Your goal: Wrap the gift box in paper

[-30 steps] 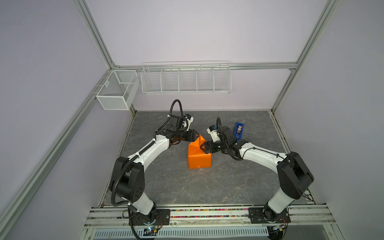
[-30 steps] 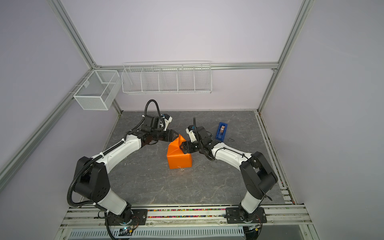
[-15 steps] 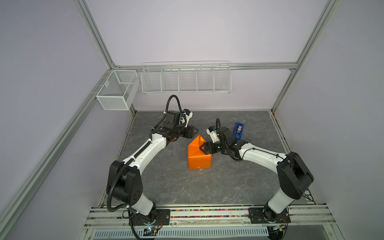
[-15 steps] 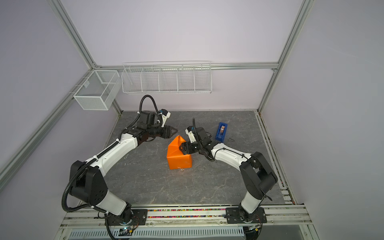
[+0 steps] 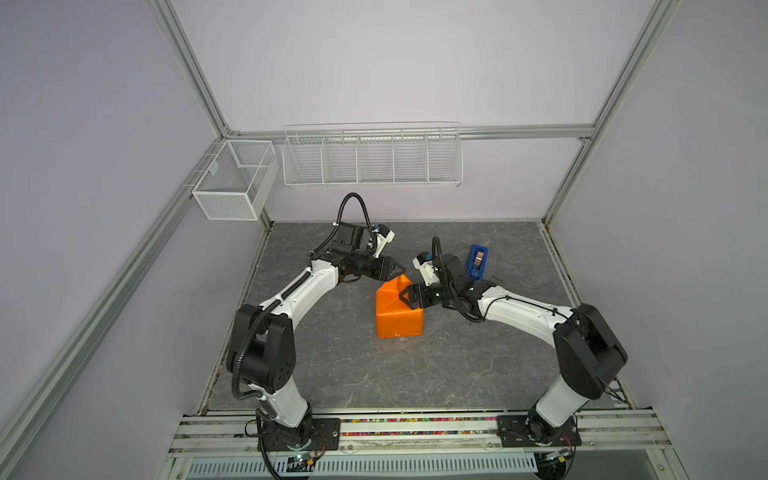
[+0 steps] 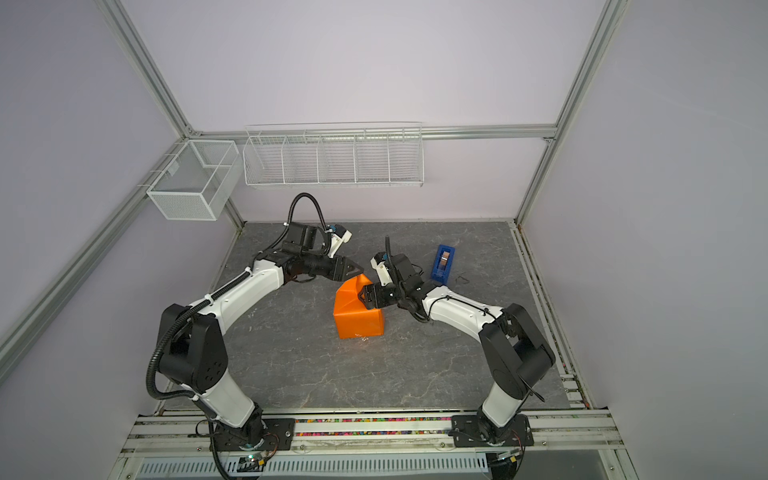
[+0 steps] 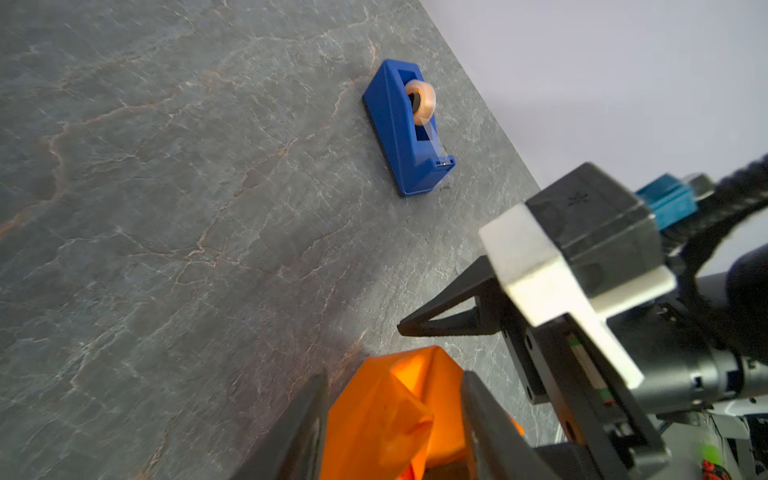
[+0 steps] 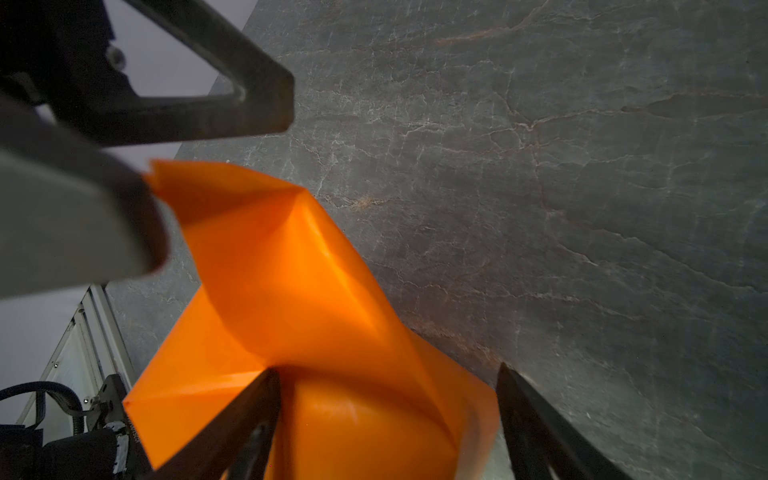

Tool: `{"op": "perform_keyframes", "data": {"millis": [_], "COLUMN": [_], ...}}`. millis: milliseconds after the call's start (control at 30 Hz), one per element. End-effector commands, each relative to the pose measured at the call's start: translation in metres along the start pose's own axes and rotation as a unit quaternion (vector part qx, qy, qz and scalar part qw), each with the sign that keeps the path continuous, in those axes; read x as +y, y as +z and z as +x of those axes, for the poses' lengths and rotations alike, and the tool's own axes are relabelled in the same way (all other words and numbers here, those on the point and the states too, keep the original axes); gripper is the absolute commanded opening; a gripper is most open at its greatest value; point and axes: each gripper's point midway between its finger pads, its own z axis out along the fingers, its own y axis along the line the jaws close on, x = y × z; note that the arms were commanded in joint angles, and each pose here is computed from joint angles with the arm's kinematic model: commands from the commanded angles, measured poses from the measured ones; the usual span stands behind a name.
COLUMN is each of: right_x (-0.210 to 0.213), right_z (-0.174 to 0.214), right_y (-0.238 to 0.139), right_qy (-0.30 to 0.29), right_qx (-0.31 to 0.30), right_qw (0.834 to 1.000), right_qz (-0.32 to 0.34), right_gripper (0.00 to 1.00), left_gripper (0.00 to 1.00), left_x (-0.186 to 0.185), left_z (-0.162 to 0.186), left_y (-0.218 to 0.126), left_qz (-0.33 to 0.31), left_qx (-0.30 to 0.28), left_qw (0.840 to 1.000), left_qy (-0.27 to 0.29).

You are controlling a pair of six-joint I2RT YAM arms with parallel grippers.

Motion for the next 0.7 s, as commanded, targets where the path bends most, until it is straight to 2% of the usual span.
{"op": "perform_keyframes", "data": {"millis": [0, 200, 400, 667], "right_x": [-0.014, -0.014, -0.011, 0.003], "right_z": [0.032, 0.032, 0.03, 0.021], "right_y": [0.003, 0.001, -0.004, -0.02], "right_qy": [0.004, 0.004, 0.005, 0.017], "right_qx": [0.049, 0.049, 0.044, 0.026], "right_qw": [0.998, 0.998, 0.998, 0.999], "right_qz": [0.03, 0.032, 0.032, 0.009], "right_gripper": [0.84, 0.84, 0.84, 0.85], "left_gripper": [0.45, 0.22, 0.06, 0.02], "left_x": [-0.005, -0.005, -0.013, -0.025], "left_z": [-0.005, -0.007, -0.009, -0.007], "left_y": [0.0, -0.002, -0.007, -0.014], "left_qz": [0.017, 0.013, 0.026, 0.044], "left_qx": [0.005, 0.001, -0.005, -0.02], "left_qw": [1.0, 1.0, 0.999, 0.999], "left_qy": [0.012, 0.016, 0.021, 0.02]}}
